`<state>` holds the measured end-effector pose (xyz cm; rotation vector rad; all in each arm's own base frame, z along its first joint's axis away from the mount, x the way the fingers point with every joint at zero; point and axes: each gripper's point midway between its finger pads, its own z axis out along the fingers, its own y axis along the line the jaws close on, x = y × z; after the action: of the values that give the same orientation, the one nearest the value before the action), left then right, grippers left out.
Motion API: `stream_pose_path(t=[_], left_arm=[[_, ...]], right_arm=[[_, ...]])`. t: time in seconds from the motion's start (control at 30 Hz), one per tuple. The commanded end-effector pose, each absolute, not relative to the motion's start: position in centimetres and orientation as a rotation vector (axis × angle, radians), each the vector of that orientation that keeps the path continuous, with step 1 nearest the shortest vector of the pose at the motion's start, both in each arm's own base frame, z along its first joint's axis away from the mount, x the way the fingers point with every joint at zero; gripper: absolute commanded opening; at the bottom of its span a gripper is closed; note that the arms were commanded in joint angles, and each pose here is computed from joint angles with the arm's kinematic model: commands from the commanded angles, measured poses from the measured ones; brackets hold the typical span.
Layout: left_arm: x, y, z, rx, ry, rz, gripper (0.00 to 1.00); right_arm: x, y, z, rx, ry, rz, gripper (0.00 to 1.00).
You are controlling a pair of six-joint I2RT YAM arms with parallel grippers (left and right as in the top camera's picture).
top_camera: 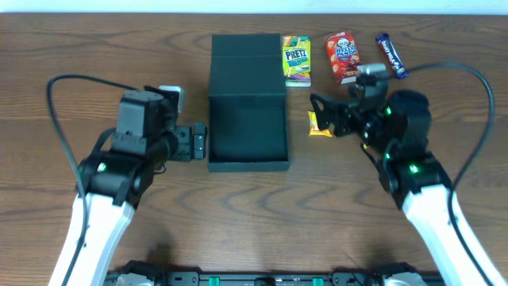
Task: Pack container
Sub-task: 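Reach the right gripper toward the green Pretz box, then grasp the green Pretz box with the right gripper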
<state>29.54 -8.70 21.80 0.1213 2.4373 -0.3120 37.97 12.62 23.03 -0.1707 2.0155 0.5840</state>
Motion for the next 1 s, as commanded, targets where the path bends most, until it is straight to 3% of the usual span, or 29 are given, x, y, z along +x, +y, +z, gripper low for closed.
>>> stream_pose_path(t=[0.0,0.43,0.97], left_arm=[[28.2,-8.7,24.0,0.140,2.368,-0.339,0.95],[22.1,-7.3,27.5,0.142,2.264,-0.348,0.95],[20.7,-6.9,26.1,0.138,2.341,-0.337,0.95]], right_arm=[[39.7,13.3,23.6,-0.232,2.005,0.560,0.96],[45.8,14.6,21.1,-0.253,2.076,0.527,0.96],[53.5,18.2,17.7,-0.249,2.121,0.403,0.95]])
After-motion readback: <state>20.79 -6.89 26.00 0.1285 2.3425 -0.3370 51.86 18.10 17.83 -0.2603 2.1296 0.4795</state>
